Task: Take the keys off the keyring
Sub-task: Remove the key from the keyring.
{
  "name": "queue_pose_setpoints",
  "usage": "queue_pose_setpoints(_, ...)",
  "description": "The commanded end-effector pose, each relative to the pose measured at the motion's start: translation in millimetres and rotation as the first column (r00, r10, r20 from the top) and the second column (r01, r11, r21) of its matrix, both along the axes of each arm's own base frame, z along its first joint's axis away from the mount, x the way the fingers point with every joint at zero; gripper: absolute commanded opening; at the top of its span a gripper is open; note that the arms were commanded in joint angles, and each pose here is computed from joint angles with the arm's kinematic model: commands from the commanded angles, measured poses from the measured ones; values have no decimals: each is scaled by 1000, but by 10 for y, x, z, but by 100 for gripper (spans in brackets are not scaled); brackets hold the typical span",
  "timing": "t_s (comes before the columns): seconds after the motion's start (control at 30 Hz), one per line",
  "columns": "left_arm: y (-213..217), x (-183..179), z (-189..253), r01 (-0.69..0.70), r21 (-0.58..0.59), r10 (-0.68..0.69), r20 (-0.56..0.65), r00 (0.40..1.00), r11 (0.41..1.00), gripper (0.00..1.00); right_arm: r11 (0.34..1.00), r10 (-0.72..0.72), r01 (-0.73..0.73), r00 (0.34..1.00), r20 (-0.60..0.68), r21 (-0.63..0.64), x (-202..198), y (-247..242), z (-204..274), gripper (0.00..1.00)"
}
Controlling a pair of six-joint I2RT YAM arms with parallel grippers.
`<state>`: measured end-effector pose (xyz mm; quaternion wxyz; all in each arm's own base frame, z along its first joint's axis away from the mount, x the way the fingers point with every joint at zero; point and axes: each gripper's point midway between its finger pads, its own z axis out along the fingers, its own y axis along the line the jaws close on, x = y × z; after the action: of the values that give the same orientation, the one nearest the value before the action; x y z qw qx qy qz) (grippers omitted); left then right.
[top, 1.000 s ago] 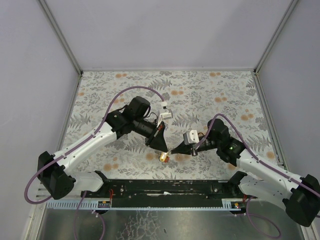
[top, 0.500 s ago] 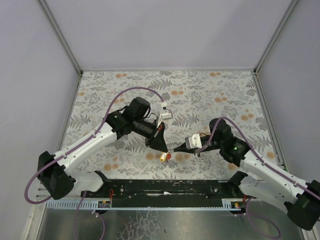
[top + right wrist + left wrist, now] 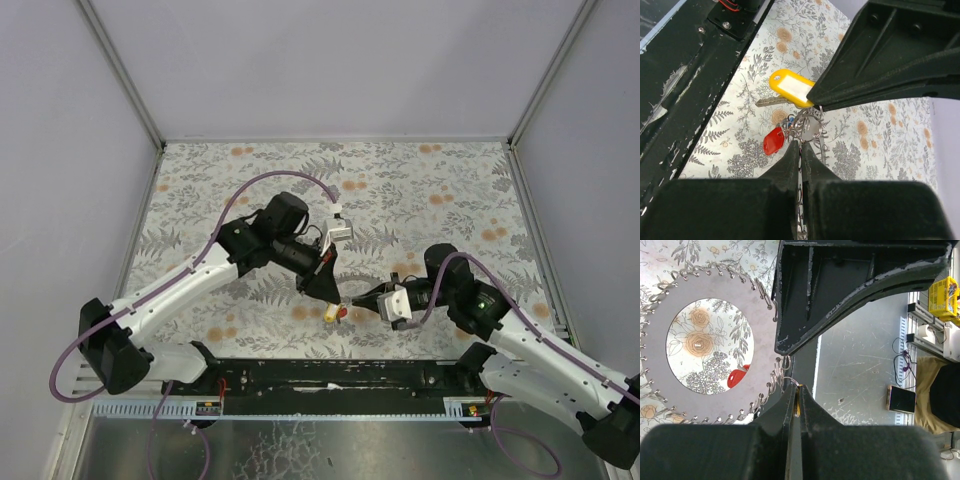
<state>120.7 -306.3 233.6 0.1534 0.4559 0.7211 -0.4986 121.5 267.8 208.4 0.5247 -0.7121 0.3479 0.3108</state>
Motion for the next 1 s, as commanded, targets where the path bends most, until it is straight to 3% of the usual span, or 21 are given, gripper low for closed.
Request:
queue_pose_setpoints(0.0,-27,-6,81,16,-8,-16,10,1000,1000,0,999,28,-33,987,158,29,-7,24,126,0)
queue_pose_setpoints(0.33,-68,-145,310,69,-84,-75,-65,995,994,0,998,-44,42,999,25,55,54,73,134,2)
queue_pose_setpoints(0.47,-73,-188,282,60,-78,-70,-132,989,995,0,996,-74,75,997,-24,56,75,72,148,10)
queue_pose_setpoints(0.63,-116,-170,144,-15,-56,2,-219,976,998,0,993,-109,111,993,-56,45,85,27,148,22)
queue_pose_setpoints(0.8,-160,-30,11,-132,-21,123,-230,965,991,0,986,-163,165,983,-87,14,131,-95,121,36)
queue_pose_setpoints(0.97,-253,131,46,-253,-52,233,-251,940,966,0,976,-217,217,965,-145,-16,147,-207,141,39)
